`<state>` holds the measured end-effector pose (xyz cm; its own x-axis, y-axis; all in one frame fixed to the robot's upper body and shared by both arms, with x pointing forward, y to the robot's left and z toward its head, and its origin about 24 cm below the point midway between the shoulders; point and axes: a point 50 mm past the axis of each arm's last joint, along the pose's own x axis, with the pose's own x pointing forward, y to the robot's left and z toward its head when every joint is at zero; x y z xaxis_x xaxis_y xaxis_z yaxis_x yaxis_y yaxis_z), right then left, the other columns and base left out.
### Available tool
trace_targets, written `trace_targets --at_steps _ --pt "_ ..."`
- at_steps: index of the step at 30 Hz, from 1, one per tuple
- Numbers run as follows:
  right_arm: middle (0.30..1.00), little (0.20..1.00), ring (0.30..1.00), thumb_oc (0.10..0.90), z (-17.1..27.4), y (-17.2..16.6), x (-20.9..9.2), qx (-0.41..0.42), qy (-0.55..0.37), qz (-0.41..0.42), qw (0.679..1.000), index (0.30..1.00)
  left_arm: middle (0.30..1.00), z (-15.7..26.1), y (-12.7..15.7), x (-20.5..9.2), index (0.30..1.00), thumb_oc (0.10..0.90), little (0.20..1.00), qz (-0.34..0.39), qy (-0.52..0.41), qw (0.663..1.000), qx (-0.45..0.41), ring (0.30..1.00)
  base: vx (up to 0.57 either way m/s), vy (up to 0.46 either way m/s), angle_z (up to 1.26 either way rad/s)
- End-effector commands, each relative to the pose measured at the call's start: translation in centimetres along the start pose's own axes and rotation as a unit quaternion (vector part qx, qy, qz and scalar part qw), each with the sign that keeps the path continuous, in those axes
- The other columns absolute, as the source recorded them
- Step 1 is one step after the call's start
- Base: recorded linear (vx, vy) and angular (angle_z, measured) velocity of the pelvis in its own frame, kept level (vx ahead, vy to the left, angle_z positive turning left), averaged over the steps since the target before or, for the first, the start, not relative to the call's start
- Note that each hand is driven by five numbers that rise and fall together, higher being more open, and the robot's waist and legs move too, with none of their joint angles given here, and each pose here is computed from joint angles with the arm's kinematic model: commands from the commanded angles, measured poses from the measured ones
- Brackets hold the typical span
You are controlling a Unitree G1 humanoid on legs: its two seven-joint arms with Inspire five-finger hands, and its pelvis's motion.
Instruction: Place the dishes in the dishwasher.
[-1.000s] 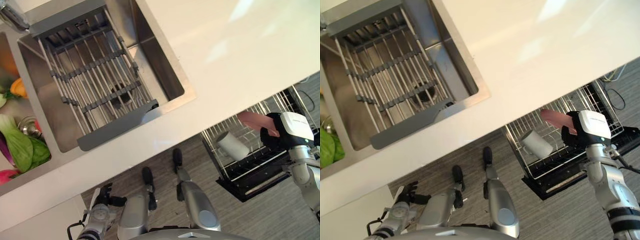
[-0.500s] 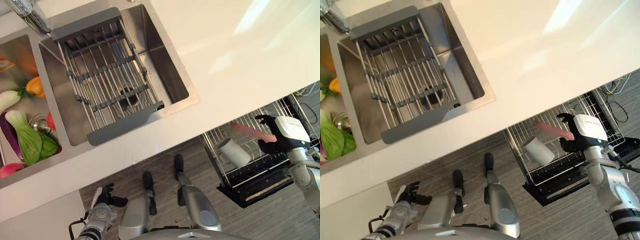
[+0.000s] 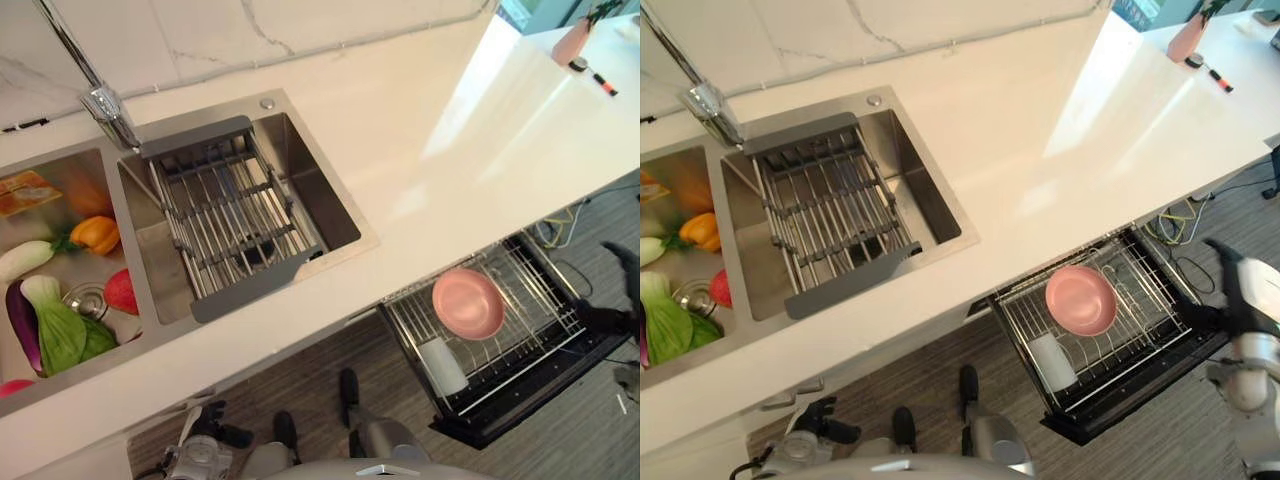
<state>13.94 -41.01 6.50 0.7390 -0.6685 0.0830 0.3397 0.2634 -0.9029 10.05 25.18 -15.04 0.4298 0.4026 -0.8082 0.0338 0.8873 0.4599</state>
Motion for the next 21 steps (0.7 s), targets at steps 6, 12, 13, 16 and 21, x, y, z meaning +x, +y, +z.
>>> trace_targets --at_steps 6,12,13,16,21 --pt "0.509 0.509 0.509 0.54 -5.5 2.8 -2.7 0.137 0.211 -0.078 0.965 0.509 0.9 -0.8 0.9 0.2 0.9 0.8 0.9 0.023 0.029 0.999 0.009 0.9 -0.05 0.007 -0.07" --pt "0.3 0.3 0.3 0.4 -3.4 7.2 -3.1 0.188 0.219 -0.021 0.957 0.3 0.9 0.5 0.6 0.3 0.9 0.8 0.9 0.024 0.007 1.0 -0.003 0.9 -0.14 0.014 0.05" --pt "0.3 0.3 0.3 0.4 -2.2 7.9 -2.6 0.194 0.201 -0.006 0.96 0.3 0.9 0.9 0.6 0.4 0.9 0.8 0.9 0.025 0.001 1.0 -0.001 0.9 -0.13 0.016 0.04" --pt "0.3 0.3 0.3 0.4 1.0 7.9 -1.1 0.209 0.143 -0.005 0.967 0.3 0.9 1.6 0.5 0.4 0.9 0.8 0.9 0.028 -0.013 1.0 0.0 0.9 -0.08 0.003 0.05" --pt "0.3 0.3 0.3 0.4 6.4 7.7 1.9 0.229 0.054 -0.015 0.972 0.3 0.9 2.3 0.3 0.4 0.9 0.8 0.9 0.033 -0.032 0.999 0.003 0.9 -0.05 0.007 0.16"
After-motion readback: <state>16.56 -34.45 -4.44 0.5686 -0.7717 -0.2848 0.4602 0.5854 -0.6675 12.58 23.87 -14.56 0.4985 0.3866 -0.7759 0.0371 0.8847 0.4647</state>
